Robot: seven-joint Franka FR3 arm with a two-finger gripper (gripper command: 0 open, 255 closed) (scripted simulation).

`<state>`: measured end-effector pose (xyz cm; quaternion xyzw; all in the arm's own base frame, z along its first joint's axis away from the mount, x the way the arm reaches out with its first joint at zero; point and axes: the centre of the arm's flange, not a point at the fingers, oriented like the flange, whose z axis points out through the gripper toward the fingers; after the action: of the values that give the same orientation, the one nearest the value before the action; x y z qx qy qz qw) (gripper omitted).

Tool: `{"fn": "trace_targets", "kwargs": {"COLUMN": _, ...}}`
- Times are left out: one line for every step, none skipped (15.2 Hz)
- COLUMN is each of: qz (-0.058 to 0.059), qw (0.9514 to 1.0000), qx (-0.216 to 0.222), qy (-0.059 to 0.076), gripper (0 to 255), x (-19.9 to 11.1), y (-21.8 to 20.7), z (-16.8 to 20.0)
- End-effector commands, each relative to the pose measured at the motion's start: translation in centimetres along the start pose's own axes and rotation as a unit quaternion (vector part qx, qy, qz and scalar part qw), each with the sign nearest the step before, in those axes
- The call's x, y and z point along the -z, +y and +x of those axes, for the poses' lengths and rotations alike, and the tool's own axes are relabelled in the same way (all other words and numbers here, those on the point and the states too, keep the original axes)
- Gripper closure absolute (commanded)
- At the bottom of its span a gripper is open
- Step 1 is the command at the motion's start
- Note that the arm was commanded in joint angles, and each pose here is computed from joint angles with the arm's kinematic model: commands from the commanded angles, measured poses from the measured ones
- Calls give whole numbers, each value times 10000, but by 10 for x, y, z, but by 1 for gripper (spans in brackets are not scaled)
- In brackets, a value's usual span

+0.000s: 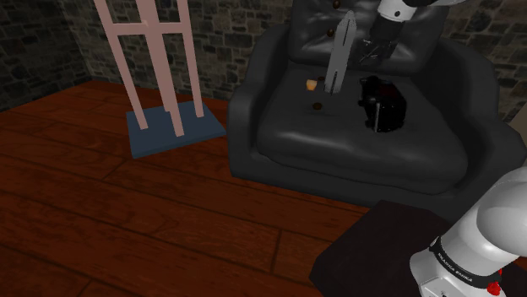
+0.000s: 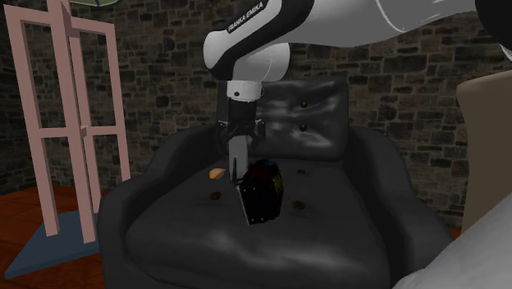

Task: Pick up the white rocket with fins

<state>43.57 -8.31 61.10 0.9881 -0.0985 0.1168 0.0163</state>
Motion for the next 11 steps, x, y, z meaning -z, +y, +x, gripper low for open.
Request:
{"fn": "trace_targets", "kwargs": {"qz": -42, "qw": 9997, "qx": -31, "qy": 241, "gripper": 0, "x": 6, "y": 5, "z": 19}}
{"fn": "trace_targets", "kwargs": {"qz": -61, "qw": 9993, "qx": -45, "qy": 362, "gripper": 0, "x": 10, "y": 8, "z": 27}}
{"fn": "trace_targets", "kwargs": {"qz": -79, "qw": 9988, "qx": -60, "qy": 482, "gripper": 0, "x": 15, "y": 11, "z": 35}}
{"fn": "trace_targets", "kwargs": {"qz": -98, "qw": 9981, "qx": -74, "qy": 603, "gripper": 0, "x": 19, "y": 14, "z": 43}}
{"fn": "trace_targets", "kwargs": {"qz": -116, "qw": 9973, "qx": -88, "qy": 723, "gripper": 0, "x": 24, "y": 17, "z": 51}}
{"fn": "trace_targets", "kwargs": {"qz": -135, "qw": 9963, "qx": -102, "qy": 843, "gripper": 0, "x": 29, "y": 20, "z": 58}}
{"fn": "trace_targets", "kwargs": {"qz": -154, "qw": 9952, "qx": -116, "qy": 963, "gripper": 0, "x": 35, "y": 23, "z": 66}}
{"fn": "trace_targets", "kwargs": {"qz": -172, "qw": 9939, "qx": -130, "qy": 1083, "gripper": 0, "x": 40, "y": 26, "z": 73}}
{"fn": "trace_targets", "kwargs": {"qz": -191, "qw": 9925, "qx": -144, "qy": 1203, "gripper": 0, "x": 46, "y": 29, "z": 81}}
{"fn": "trace_targets", "kwargs": {"qz": -209, "qw": 9909, "qx": -158, "qy": 1322, "gripper": 0, "x": 52, "y": 32, "z": 88}}
{"fn": "trace_targets", "kwargs": {"qz": -228, "qw": 9891, "qx": -172, "qy": 1442, "gripper": 0, "x": 58, "y": 35, "z": 95}}
